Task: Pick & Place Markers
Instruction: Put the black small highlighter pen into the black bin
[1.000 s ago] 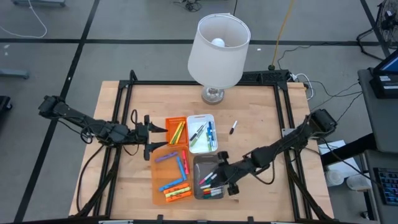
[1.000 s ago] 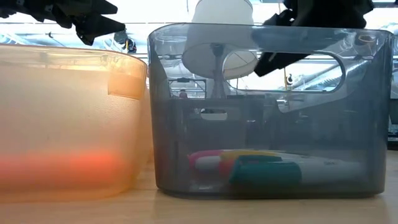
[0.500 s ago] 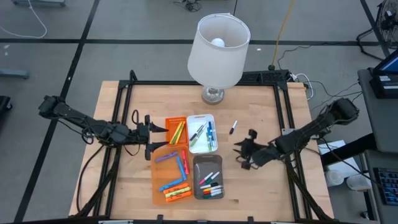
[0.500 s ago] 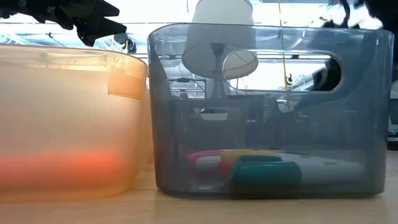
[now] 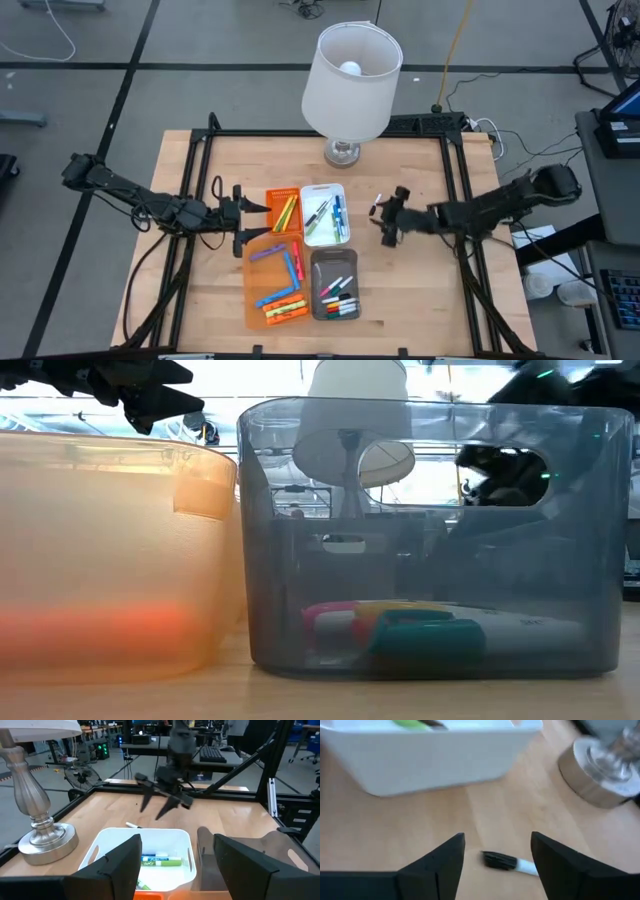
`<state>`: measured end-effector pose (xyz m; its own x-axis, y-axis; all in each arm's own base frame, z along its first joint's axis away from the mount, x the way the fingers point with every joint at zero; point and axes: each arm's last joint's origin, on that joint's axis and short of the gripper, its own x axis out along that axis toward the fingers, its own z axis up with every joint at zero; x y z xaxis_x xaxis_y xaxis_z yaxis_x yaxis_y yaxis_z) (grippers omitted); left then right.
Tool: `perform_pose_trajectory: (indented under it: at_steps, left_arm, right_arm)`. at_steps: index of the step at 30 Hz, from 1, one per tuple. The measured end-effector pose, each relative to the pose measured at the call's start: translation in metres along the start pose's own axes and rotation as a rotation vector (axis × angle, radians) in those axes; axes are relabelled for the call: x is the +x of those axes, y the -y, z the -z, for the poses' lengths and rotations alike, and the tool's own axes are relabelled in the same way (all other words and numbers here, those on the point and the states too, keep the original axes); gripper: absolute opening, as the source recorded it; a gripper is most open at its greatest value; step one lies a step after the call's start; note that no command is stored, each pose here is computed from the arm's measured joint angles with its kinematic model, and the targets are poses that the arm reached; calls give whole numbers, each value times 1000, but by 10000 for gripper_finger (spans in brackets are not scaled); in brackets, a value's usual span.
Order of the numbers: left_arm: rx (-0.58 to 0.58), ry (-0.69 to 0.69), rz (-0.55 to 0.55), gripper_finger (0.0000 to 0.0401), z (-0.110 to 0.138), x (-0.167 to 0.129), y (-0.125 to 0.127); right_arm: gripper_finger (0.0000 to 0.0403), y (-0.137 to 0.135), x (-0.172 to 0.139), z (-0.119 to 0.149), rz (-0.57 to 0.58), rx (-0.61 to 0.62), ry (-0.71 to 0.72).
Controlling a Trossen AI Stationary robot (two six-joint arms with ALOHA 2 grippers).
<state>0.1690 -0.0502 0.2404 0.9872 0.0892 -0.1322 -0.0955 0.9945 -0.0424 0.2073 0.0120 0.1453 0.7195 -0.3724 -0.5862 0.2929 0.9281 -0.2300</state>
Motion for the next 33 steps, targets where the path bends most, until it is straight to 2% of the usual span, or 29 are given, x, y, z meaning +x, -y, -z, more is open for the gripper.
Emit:
perform_pose_trajectory:
  at_steps: [3,6,12,16,22,27,33]
  left_arm:
    - [1,0,0,250,0,0,0]
    - [12,0,0,250,0,0,0]
    - [19,0,0,250,0,0,0]
    - [19,0,0,250,0,0,0]
    - [19,0,0,250,0,0,0]
    - [21,-3,0,250,0,0,0]
    - [19,-3,0,250,0,0,0]
  right_arm:
    - [218,25,10,-8,-48,33,-86]
    - [213,45,16,-10,-102,45,-113]
    - [203,73,27,-2,-120,104,-158]
    - [201,81,38,4,-103,111,-184]
    - [200,86,56,18,-80,189,-246]
    - [198,82,57,21,-179,265,-285]
    - [188,79,43,13,-334,348,-239]
